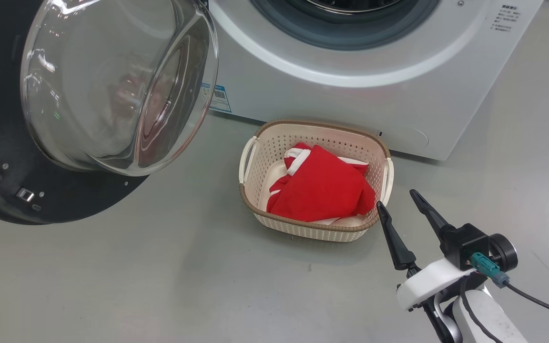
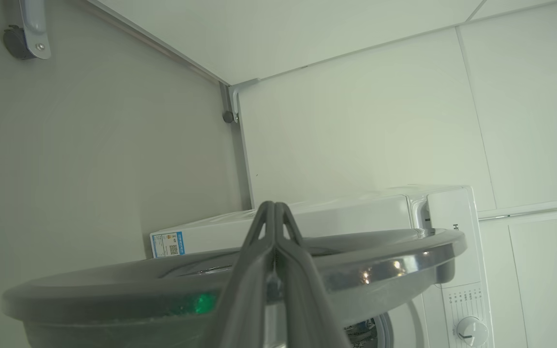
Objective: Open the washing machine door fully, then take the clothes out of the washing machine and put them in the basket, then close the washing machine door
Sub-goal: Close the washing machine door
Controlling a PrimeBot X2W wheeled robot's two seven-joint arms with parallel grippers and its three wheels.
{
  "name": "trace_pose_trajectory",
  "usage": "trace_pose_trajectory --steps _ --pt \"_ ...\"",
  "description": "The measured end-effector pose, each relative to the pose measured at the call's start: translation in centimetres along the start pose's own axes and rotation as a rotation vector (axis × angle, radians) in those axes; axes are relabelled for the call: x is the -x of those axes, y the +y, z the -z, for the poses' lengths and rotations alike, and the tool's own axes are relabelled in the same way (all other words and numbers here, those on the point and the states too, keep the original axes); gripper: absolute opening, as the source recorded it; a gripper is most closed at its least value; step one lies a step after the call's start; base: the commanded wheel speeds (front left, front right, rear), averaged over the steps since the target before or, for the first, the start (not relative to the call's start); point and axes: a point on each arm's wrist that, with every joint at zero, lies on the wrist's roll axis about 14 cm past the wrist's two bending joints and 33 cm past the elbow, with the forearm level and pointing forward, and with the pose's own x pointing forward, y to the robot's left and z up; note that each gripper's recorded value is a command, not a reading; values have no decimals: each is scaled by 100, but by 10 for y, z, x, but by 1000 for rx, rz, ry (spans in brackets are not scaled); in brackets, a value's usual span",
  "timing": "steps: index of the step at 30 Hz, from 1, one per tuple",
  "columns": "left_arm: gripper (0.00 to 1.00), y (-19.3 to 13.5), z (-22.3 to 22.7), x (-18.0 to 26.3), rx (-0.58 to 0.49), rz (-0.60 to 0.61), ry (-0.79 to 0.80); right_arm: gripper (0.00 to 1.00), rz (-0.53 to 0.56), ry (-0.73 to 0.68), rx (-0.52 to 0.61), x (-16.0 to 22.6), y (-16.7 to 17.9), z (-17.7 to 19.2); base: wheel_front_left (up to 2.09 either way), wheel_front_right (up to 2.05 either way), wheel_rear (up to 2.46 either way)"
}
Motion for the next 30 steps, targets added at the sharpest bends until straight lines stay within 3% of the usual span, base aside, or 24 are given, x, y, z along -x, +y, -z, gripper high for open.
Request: trace_pose_trajectory --steps 13,30 --pt "0 -3 27 -3 -15 40 166 100 10 -5 4 2 -3 -2 0 0 0" --pt "0 -20 63 9 67 178 418 100 19 -8 4 3 -5 -3 0 0 0"
